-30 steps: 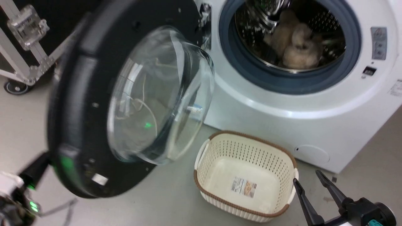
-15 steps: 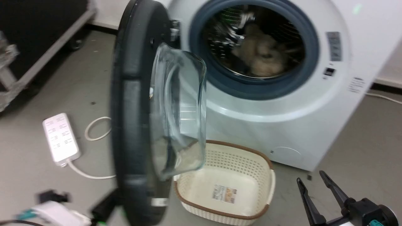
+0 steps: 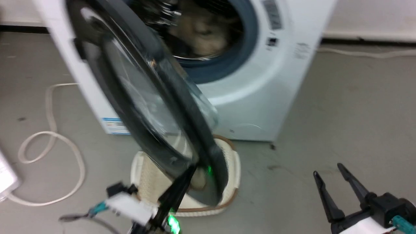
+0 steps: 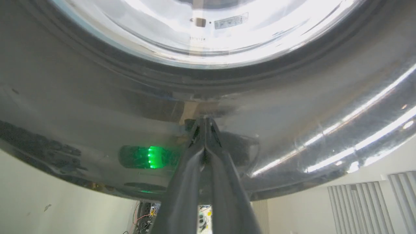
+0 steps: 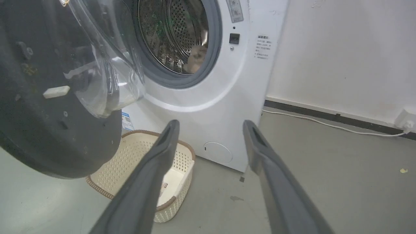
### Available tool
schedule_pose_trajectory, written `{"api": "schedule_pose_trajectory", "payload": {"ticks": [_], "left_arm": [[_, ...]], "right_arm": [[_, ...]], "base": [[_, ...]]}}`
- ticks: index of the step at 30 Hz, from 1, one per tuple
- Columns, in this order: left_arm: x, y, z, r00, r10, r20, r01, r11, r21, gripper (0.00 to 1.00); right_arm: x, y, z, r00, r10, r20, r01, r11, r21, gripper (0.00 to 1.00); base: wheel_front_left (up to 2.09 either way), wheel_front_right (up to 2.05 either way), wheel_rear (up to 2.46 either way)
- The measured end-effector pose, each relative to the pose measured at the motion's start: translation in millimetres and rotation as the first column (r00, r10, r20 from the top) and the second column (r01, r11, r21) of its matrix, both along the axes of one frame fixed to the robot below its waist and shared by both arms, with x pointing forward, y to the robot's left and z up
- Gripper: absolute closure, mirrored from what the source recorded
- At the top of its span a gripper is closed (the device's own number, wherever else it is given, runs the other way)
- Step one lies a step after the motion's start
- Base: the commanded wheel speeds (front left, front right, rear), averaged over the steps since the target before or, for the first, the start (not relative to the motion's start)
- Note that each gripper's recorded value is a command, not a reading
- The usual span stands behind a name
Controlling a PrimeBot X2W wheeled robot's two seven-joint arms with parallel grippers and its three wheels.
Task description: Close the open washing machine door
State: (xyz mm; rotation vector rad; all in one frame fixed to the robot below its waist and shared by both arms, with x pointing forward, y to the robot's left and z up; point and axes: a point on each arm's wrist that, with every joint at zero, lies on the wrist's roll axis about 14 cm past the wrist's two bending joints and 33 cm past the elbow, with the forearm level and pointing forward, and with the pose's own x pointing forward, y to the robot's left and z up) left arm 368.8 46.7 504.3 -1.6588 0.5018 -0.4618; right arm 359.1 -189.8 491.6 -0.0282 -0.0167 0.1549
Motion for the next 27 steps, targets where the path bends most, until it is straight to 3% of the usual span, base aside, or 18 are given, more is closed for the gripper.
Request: {"api": "schedule_pose_trajectory", "payload": {"ticks": [8,16,21,27], "left_arm": [[65.0,-76.5,11.8,0.997,-0.071,0.020,0.072,0.996,-0.051,1.00],[138.3,-126.5,14.9,1.000,-0.014,-0.002,0.014,0.998,-0.059,1.00],[167.1,-142.4,14.9,1.000,0.015,-0.012,-0.015,0.998,-0.057,1.00],[166.8,-131.5,18.7,0.999,0.036,0.004,-0.036,0.999,-0.039,1.00]], "right_arm": [[-13.6,-45.5,-8.8,0.988,-0.148,-0.040,0.148,0.989,-0.001,0.00],[-26.7,-74.7,-17.9,0.961,-0.264,-0.084,0.265,0.964,-0.006,0.00],[-33.6,-85.7,-27.4,0.944,-0.308,-0.121,0.308,0.951,-0.019,0.00],[-27.2,-81.2,-25.3,0.950,-0.292,-0.109,0.292,0.956,-0.008,0.00]], "base": [[0.00,0.00,0.00],[0.00,0.00,0.00],[0.00,0.00,0.00],[0.00,0.00,0.00]]}}
